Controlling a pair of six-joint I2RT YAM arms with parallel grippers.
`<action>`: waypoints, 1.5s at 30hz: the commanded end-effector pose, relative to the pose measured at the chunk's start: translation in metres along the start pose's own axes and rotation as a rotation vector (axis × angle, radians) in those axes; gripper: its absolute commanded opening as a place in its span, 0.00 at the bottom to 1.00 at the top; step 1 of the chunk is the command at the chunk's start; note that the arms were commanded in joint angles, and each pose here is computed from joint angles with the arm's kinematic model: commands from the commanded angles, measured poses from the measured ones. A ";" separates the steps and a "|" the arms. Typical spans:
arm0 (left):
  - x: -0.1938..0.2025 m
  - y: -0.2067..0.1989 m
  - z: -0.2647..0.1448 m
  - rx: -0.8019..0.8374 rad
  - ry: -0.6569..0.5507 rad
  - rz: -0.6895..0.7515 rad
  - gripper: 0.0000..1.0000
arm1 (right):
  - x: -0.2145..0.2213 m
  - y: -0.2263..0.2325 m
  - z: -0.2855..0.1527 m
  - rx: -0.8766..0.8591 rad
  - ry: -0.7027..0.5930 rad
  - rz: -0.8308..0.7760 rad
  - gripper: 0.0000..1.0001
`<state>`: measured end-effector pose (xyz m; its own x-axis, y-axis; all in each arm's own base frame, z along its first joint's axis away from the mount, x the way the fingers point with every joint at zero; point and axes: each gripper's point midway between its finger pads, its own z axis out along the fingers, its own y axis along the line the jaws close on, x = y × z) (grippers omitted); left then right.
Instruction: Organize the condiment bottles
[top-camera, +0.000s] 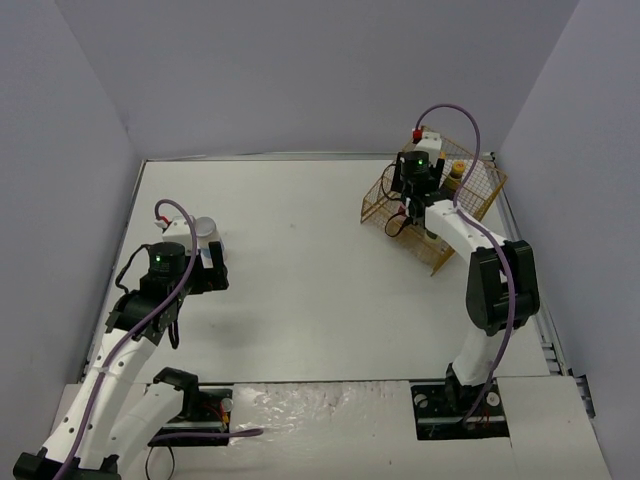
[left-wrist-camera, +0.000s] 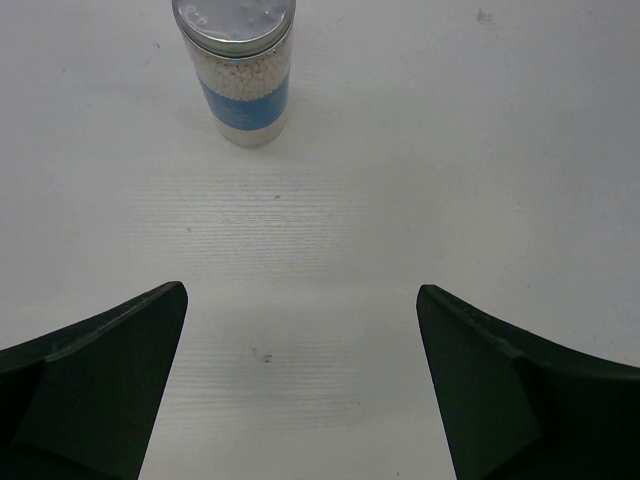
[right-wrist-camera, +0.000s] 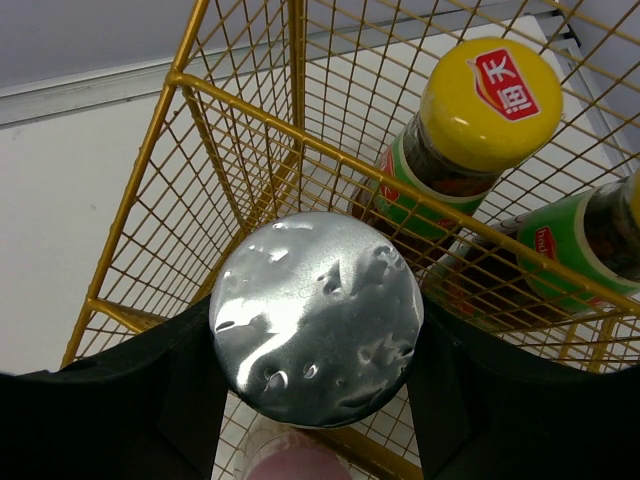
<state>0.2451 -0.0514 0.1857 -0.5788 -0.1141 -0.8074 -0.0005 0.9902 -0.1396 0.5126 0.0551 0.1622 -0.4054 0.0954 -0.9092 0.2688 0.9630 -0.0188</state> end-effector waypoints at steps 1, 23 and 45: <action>-0.021 -0.005 -0.001 0.020 -0.067 -0.025 0.97 | -0.042 0.003 0.000 0.002 -0.138 0.119 0.59; -0.023 -0.008 0.014 0.000 -0.050 -0.122 0.97 | -0.070 -0.002 -0.080 -0.145 -0.105 0.166 1.00; -0.095 0.030 0.106 -0.313 -0.045 -0.181 0.96 | -0.037 -0.017 -0.241 -0.536 -0.134 0.270 1.00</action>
<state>0.3520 -0.0273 0.1712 -0.5955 -0.2580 -0.7608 -0.3127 0.9468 -0.0764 0.3269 0.0793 0.2663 -0.3143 0.2932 -0.9029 -0.0344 0.9470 0.3195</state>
